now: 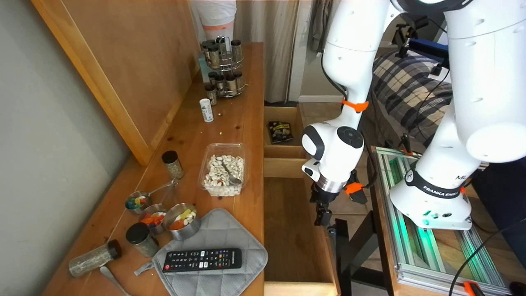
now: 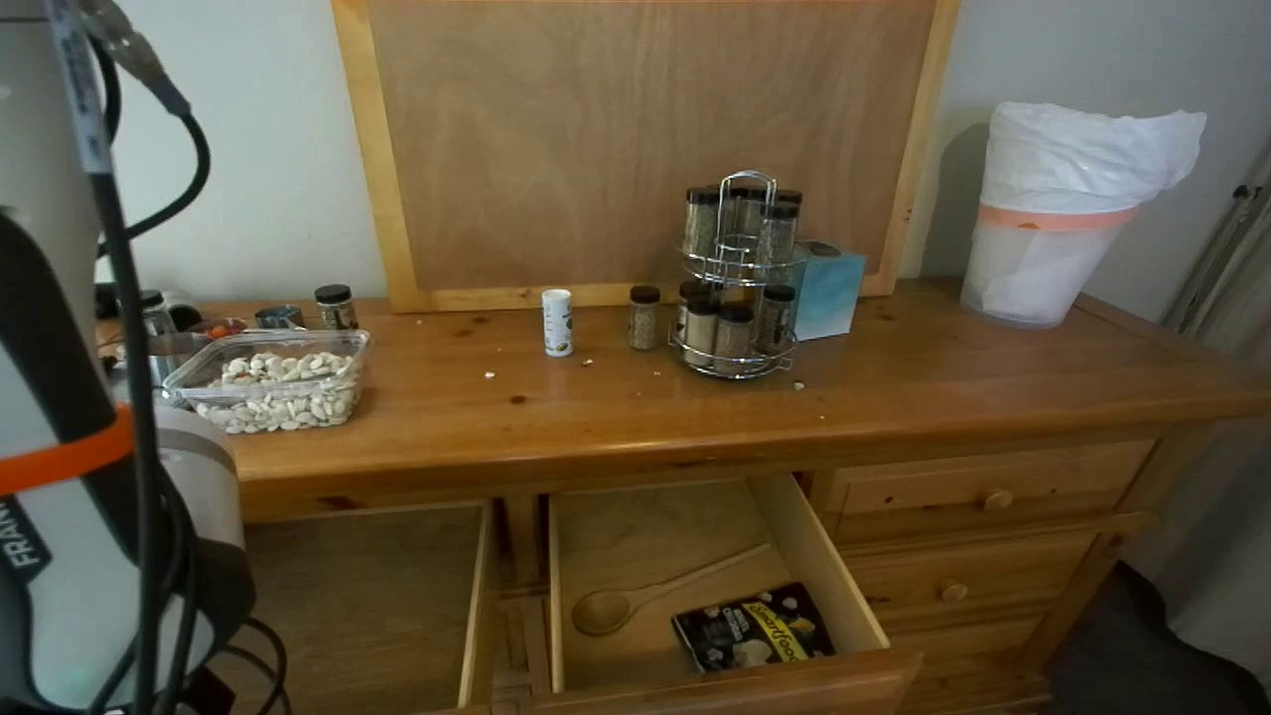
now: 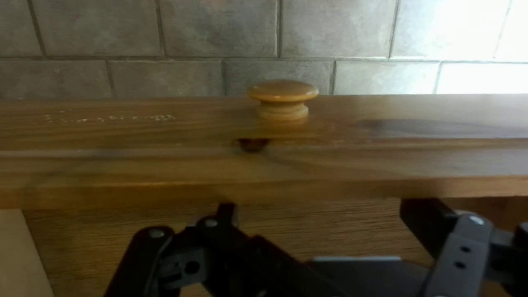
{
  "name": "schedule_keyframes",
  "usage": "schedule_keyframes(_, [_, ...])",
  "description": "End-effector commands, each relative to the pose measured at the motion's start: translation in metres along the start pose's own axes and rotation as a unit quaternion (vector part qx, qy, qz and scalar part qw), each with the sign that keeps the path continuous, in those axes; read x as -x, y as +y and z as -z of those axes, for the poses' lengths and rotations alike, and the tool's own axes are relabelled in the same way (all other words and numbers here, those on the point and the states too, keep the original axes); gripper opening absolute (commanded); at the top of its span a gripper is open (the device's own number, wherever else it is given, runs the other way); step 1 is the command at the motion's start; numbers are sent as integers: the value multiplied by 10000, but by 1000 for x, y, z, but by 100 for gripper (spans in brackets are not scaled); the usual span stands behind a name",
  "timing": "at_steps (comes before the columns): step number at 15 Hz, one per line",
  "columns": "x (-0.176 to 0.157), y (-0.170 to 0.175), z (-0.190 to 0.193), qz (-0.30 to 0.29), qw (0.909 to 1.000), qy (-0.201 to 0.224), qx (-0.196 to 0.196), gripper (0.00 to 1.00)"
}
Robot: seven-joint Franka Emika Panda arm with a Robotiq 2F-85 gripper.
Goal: Open the top left drawer
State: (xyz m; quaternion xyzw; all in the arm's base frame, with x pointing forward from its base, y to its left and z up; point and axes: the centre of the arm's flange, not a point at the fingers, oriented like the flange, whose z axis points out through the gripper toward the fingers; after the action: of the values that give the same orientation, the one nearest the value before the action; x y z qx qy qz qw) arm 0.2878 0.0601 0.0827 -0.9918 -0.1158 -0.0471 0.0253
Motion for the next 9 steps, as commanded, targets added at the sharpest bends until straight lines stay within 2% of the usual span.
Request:
schedule_keyframes(1, [30,18,39,-75,9996,-116,237,100])
schedule_keyframes(4, [32,28,55,-51,9995,-52,310,100])
schedule_keyframes(9, [50,46,91,-339,9989,9,330,100])
